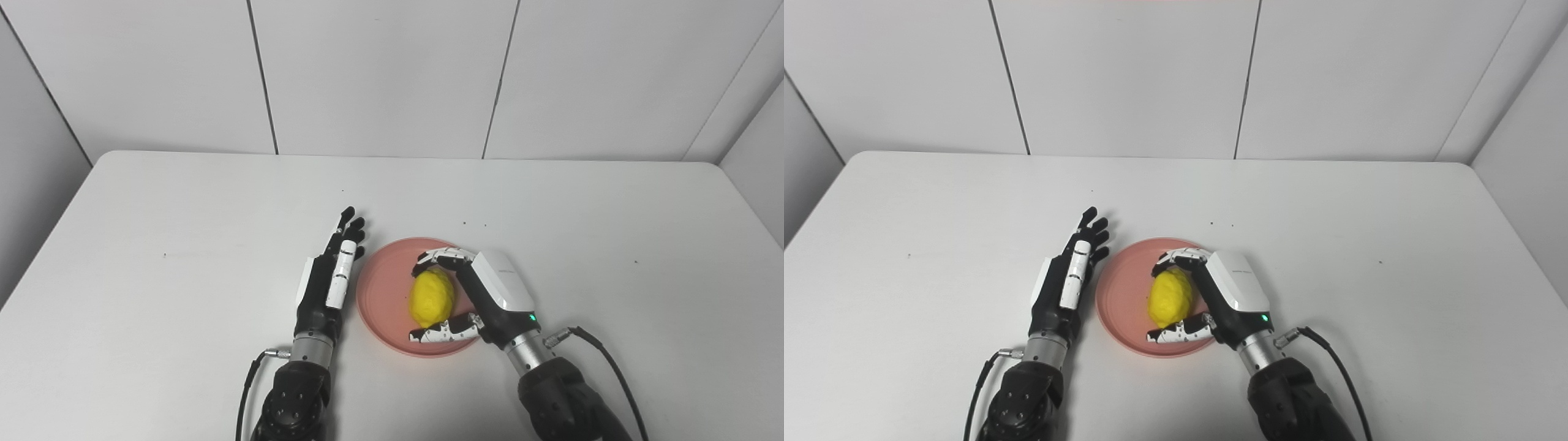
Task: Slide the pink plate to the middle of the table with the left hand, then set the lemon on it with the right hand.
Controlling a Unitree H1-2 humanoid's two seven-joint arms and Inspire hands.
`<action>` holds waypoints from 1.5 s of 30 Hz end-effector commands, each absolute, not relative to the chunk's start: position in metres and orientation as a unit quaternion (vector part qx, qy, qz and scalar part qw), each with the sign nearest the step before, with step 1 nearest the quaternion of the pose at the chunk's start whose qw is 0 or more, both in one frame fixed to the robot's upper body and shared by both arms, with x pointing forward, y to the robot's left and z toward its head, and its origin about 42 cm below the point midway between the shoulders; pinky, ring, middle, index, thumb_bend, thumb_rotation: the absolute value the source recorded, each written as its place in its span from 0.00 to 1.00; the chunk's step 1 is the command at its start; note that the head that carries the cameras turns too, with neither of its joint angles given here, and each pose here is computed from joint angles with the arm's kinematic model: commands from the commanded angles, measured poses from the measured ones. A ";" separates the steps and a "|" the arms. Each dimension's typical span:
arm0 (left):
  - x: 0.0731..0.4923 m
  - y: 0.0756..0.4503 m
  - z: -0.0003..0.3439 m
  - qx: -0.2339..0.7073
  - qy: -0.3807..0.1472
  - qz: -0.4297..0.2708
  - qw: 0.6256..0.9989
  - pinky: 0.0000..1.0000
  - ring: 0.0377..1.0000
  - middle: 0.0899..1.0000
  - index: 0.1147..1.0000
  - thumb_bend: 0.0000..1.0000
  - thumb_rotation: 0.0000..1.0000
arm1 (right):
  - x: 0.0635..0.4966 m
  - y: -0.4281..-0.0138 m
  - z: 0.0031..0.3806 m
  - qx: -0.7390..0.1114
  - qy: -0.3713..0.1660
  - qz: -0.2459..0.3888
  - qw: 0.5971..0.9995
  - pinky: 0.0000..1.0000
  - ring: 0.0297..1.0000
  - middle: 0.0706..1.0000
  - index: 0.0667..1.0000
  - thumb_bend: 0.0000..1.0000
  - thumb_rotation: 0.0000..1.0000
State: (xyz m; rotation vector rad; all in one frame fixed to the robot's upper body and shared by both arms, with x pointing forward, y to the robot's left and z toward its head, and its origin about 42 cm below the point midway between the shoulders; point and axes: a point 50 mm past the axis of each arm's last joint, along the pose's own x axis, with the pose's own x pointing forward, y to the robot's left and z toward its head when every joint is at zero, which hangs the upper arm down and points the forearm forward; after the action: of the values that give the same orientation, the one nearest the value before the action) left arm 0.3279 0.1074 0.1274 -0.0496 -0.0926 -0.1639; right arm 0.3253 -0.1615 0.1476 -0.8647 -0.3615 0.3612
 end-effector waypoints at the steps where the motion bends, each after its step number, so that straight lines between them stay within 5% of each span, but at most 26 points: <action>1: 0.336 0.100 0.143 -0.031 -0.075 -0.088 0.993 0.90 0.93 0.92 0.92 0.50 1.00 | 0.332 -0.158 0.172 -0.409 -0.219 0.183 0.867 0.94 0.90 0.88 0.81 0.71 0.61; 2: 0.337 0.100 0.143 -0.032 -0.076 -0.089 0.993 0.91 0.93 0.92 0.92 0.49 1.00 | 0.331 -0.158 0.173 -0.411 -0.218 0.187 0.865 0.98 0.96 0.93 0.86 0.73 0.69; 10: 0.337 0.100 0.143 -0.034 -0.076 -0.090 0.992 0.91 0.93 0.92 0.92 0.48 1.00 | 0.329 -0.158 0.175 -0.438 -0.217 0.188 0.852 1.00 1.00 1.00 0.95 0.75 0.84; 19: 0.337 0.102 0.143 -0.030 -0.074 -0.089 0.993 0.91 0.93 0.92 0.92 0.51 1.00 | 0.328 -0.158 0.171 -0.425 -0.228 0.167 0.860 1.00 1.00 1.00 0.99 0.78 0.86; 25: 0.336 0.103 0.142 -0.012 -0.076 -0.087 0.993 0.91 0.93 0.92 0.92 0.53 1.00 | 0.330 -0.165 0.162 -0.308 -0.231 0.102 0.917 1.00 1.00 1.00 1.00 0.76 0.99; 29: 0.336 0.104 0.142 -0.012 -0.076 -0.087 0.993 0.92 0.93 0.92 0.92 0.52 1.00 | 0.328 -0.167 0.157 -0.197 -0.208 0.088 0.954 1.00 1.00 1.00 1.00 0.72 0.97; 45: 0.335 0.103 0.144 -0.021 -0.087 -0.088 0.992 0.97 0.97 0.96 0.94 0.52 1.00 | 0.333 -0.168 0.152 0.040 -0.142 0.057 0.987 1.00 1.00 1.00 1.00 0.80 1.00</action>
State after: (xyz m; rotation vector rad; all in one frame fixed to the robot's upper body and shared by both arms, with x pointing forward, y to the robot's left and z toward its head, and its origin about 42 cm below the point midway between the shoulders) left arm 0.3286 0.1078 0.1274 -0.0293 -0.0958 -0.1667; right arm 0.3296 -0.1680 0.1388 0.0503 -0.2528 0.1023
